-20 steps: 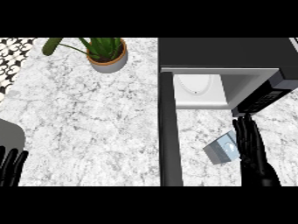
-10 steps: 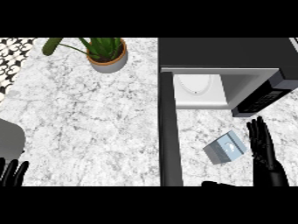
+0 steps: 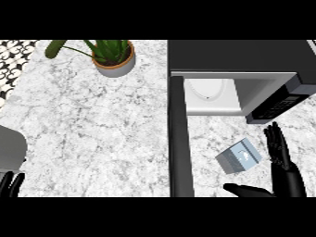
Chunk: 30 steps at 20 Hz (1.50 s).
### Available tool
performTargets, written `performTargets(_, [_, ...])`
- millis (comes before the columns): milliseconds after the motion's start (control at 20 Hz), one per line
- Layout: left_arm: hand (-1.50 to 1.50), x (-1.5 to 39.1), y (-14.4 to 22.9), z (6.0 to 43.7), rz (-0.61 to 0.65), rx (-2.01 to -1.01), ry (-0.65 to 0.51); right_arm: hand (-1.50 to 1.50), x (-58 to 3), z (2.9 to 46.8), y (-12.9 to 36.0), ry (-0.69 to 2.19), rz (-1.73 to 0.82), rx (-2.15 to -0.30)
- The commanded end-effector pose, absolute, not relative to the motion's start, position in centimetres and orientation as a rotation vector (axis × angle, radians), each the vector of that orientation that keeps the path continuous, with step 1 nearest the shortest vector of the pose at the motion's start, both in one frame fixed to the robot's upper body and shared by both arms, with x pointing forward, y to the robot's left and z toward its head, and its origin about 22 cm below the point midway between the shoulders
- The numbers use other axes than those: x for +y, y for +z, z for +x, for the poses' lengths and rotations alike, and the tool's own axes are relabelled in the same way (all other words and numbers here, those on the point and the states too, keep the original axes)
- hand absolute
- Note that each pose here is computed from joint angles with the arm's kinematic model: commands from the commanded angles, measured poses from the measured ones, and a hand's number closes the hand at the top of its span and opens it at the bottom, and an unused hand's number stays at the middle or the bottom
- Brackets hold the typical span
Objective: Pick up the milk, place it into the microwave and close the microwave
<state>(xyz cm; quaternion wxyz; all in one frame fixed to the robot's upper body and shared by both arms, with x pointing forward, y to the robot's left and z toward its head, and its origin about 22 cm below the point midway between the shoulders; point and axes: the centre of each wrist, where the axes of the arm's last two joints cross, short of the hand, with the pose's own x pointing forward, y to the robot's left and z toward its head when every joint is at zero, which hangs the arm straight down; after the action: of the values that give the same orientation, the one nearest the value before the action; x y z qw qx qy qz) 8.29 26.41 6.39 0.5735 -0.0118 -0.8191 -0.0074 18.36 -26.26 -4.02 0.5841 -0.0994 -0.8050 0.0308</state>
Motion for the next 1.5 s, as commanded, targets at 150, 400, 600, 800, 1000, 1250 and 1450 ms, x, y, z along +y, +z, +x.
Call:
performTargets(150, [-1.5, 26.3, 6.0, 9.1, -0.024, -1.931, -0.022, -1.5, -27.9, 18.2, -6.7, 0.088, -0.216, -1.821])
performTargets(400, [-1.5, 26.3, 6.9, 9.0, -0.043, -1.923, -0.019, -1.5, -28.5, 18.5, -8.9, 0.127, -0.235, -1.784])
performTargets(600, [-1.5, 25.6, 5.8, 8.8, -0.045, -1.923, -0.004, -1.5, -32.3, 19.1, -9.6, 0.121, -0.268, -1.796])
performTargets(800, [-1.5, 25.9, 6.9, 8.4, -0.024, -1.912, 0.006, -1.5, -30.4, 22.3, -9.9, 0.125, -0.195, -1.759])
performTargets(1000, [-1.5, 26.9, 6.4, 6.7, -0.037, -1.915, -0.007, -1.5, -29.8, 20.1, -11.4, 0.149, -0.175, -1.741])
performTargets(1250, [-1.5, 26.2, 7.1, 8.2, -0.034, -1.91, -0.007, -1.5, -29.5, 21.3, -13.4, 0.148, -0.061, -1.716])
performTargets(1450, [-1.5, 27.9, 6.9, 7.4, -0.055, -1.918, -0.014, -1.5, -29.3, 20.5, -15.2, 0.093, -0.1, -1.723])
